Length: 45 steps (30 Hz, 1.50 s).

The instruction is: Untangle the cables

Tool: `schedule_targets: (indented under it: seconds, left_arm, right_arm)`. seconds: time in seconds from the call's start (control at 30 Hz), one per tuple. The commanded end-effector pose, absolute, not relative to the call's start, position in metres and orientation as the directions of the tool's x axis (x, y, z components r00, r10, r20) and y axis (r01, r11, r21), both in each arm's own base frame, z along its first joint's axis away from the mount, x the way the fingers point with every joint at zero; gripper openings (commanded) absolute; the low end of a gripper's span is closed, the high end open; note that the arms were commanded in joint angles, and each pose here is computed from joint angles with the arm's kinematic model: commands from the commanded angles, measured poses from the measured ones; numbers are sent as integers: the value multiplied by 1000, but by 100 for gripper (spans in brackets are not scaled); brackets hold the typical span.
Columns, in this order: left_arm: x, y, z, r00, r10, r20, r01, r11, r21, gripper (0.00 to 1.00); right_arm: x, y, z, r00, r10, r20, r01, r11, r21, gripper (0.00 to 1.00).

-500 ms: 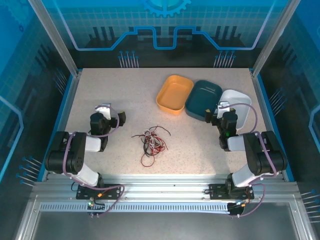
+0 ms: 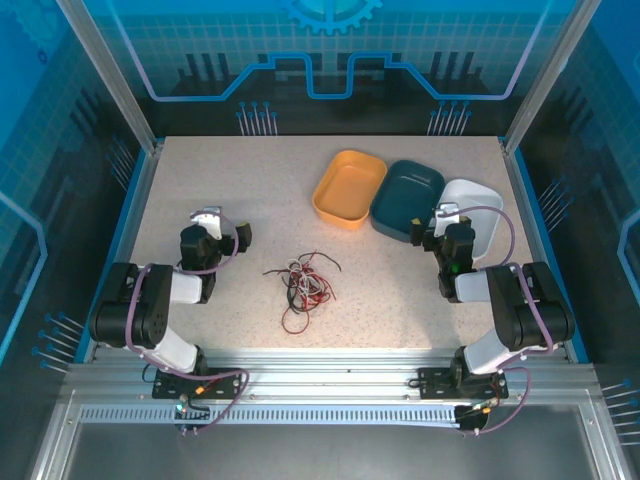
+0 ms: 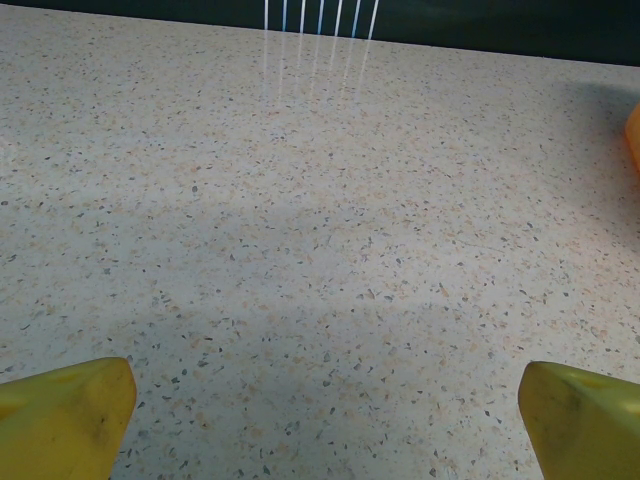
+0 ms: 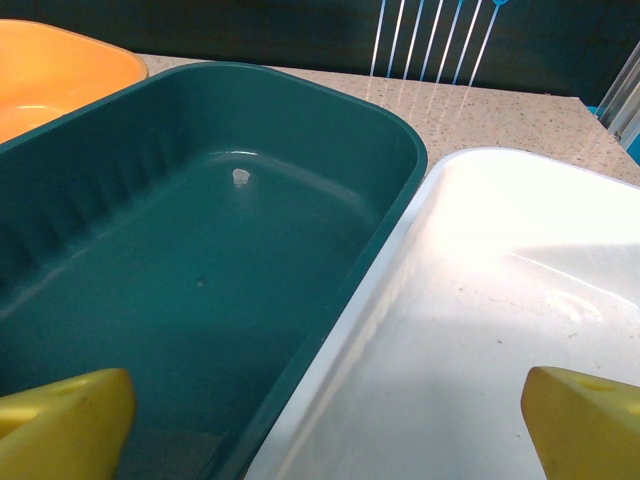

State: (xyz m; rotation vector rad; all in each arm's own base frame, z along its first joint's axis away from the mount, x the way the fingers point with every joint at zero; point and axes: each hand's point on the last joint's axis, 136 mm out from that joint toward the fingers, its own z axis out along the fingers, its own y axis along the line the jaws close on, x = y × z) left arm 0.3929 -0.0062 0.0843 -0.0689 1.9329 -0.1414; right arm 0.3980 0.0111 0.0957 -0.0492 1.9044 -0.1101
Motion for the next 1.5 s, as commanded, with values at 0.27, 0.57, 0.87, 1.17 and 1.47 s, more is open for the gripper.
schedule_targets:
  seconds: [0.27, 0.57, 0.87, 1.17, 1.47]
  left_arm:
    - [399, -5, 96, -327, -101, -940, 19, 993, -113, 99]
    - [399, -5, 96, -328, -100, -939, 19, 993, -113, 99]
    - [399, -5, 96, -327, -101, -940, 19, 993, -113, 99]
    - [396, -6, 98, -318, -100, -943, 28, 993, -115, 99]
    - [379, 1, 136, -265, -122, -956, -20, 992, -122, 99]
  right_arm:
    - [397, 12, 101, -309, -80, -948, 33, 995, -95, 100]
    - [397, 12, 101, -309, -80, -948, 34, 995, -95, 100]
    - [397, 12, 100, -310, -79, -947, 30, 995, -93, 100]
    - [395, 11, 105, -296, -78, -952, 38, 995, -93, 100]
    - [384, 0, 134, -282, -73, -957, 114, 987, -109, 100]
